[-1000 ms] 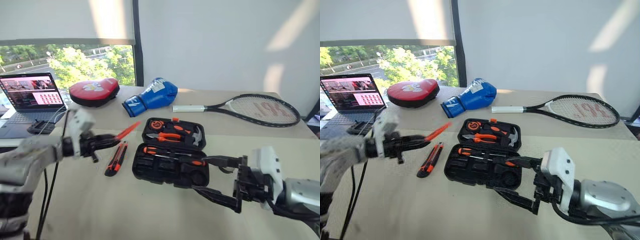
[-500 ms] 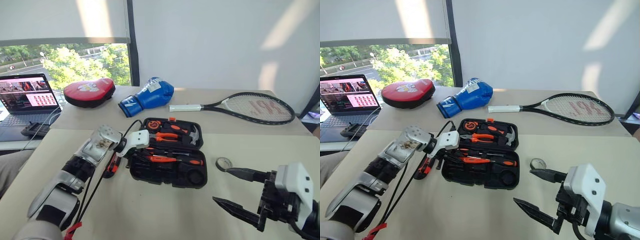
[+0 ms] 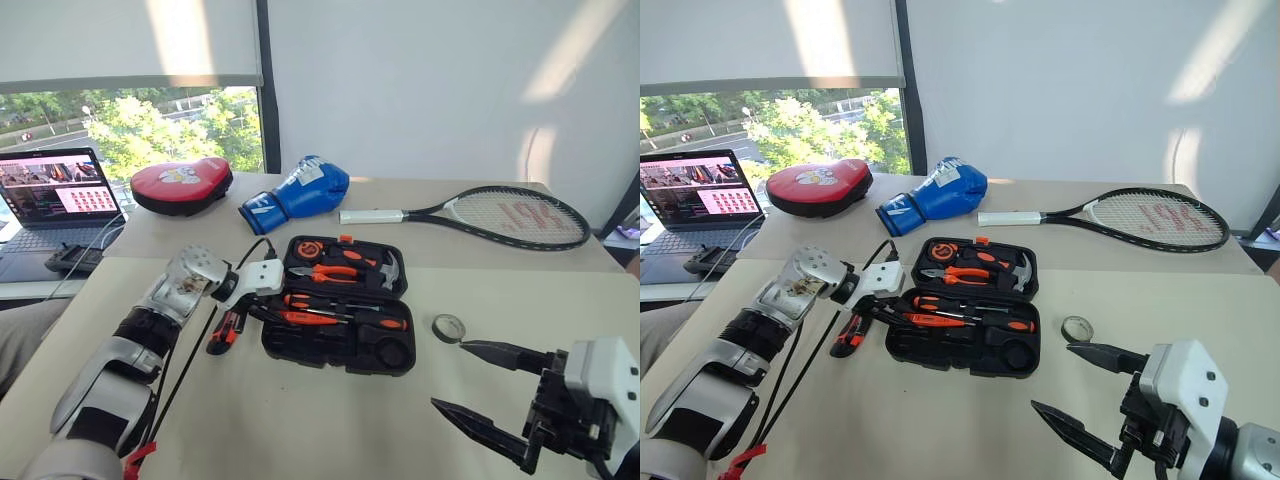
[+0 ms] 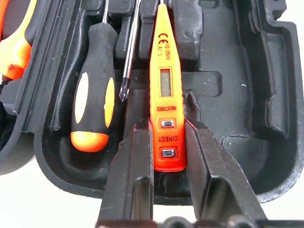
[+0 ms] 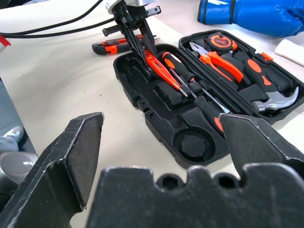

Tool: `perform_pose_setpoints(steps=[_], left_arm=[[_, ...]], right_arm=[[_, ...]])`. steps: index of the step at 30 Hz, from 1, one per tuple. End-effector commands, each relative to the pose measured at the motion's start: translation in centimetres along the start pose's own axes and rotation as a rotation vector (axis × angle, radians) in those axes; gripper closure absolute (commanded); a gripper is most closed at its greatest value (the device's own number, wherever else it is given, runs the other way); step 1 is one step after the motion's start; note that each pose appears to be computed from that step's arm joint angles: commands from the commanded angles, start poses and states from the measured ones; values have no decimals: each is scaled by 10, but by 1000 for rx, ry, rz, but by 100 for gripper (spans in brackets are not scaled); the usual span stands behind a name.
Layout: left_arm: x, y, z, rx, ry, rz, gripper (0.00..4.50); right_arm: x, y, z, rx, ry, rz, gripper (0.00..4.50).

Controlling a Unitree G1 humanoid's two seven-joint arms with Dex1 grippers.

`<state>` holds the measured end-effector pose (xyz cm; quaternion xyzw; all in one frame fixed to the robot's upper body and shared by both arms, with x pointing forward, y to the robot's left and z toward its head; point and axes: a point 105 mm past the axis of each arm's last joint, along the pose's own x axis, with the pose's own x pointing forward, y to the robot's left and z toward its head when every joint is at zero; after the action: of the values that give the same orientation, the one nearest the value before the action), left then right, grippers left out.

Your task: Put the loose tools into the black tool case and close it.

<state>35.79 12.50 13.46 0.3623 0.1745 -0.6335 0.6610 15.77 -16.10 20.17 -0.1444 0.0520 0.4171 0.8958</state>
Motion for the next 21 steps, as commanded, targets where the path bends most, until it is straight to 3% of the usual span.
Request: perform_pose_setpoints(steps=[1, 11, 21], left_arm=[[-4, 4, -5, 47, 49, 18, 402], [3, 8, -4, 74, 42, 7, 402], [12, 6, -6, 53, 48, -11, 402]], right_arm=[[0, 2, 8, -45, -19, 4, 0], [4, 1, 13, -54, -33, 52, 0], [2, -36, 17, -34, -36, 75, 0]])
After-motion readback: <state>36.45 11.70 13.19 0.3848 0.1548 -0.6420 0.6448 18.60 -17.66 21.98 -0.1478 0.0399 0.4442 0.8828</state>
